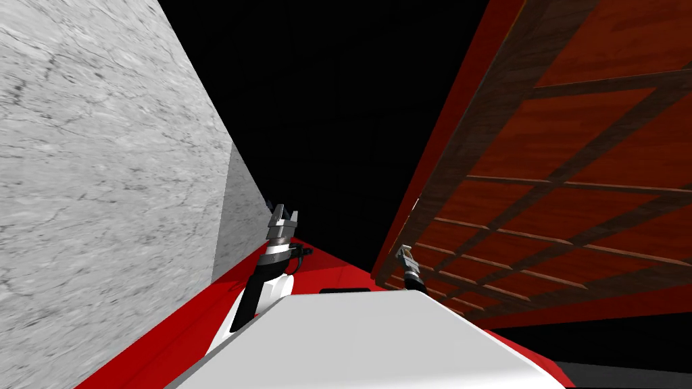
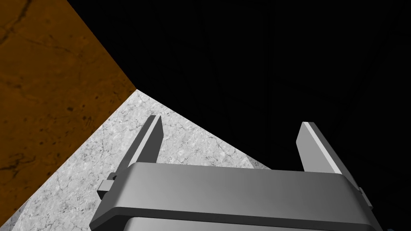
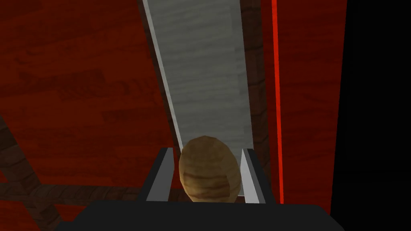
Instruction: Pull the door open
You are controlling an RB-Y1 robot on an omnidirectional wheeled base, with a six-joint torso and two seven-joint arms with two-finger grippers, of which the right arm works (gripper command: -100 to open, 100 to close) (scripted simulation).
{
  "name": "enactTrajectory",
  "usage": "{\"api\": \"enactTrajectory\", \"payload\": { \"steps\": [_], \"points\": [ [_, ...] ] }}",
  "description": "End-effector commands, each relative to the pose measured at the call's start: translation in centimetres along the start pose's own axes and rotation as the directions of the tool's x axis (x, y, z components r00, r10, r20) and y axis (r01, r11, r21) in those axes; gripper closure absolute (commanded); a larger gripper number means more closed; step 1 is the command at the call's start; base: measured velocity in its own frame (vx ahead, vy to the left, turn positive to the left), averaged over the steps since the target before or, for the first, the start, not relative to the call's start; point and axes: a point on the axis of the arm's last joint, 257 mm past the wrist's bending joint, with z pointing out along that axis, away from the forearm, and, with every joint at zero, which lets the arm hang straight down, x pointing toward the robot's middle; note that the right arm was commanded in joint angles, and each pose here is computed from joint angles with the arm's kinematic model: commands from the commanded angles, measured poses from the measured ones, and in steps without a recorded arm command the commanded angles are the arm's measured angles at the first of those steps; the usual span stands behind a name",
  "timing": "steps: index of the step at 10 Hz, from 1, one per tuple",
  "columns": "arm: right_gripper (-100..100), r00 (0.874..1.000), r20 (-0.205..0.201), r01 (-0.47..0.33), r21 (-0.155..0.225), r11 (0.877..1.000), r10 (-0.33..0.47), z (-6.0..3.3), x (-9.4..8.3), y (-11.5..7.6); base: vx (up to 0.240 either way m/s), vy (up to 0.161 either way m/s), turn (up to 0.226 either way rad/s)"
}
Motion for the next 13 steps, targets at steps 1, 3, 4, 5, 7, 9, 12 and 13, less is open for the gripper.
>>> {"api": "enactTrajectory", "payload": {
  "steps": [1,3,4,5,7,9,12,13],
  "points": [
    [100,0.997,-0.06,-0.043,0.057,0.997,0.046,-0.53,1.8,-2.2,-0.02,0.021,-0.081],
    [100,0.991,-0.089,-0.093,0.091,0.991,0.102,-0.65,2.7,-2.9,-0.018,0.016,-0.079],
    [100,0.986,-0.114,-0.107,0.104,0.989,0.118,-0.75,3.4,-3.1,-0.018,0.011,-0.063],
    [100,0.986,-0.114,-0.107,0.104,0.989,0.118,-0.75,3.4,-3.1,-0.009,0.006,0.028],
    [100,0.97,-0.149,-0.168,0.148,0.975,0.19,-1.02,4.6,-3.8,-0.01,0.012,-0.052],
    [100,0.953,-0.172,-0.217,0.182,0.959,0.248,-1.26,5.5,-4.3,-0.016,-0.009,-0.112],
    [-100,0.966,-0.152,-0.184,0.154,0.971,0.207,-1.13,4.9,-3.7,-0.061,-0.026,0.041],
    [-100,0.976,-0.137,-0.151,0.127,0.98,0.168,-1.14,4.4,-3.0,-0.099,-0.028,0.112]
  ]
}}
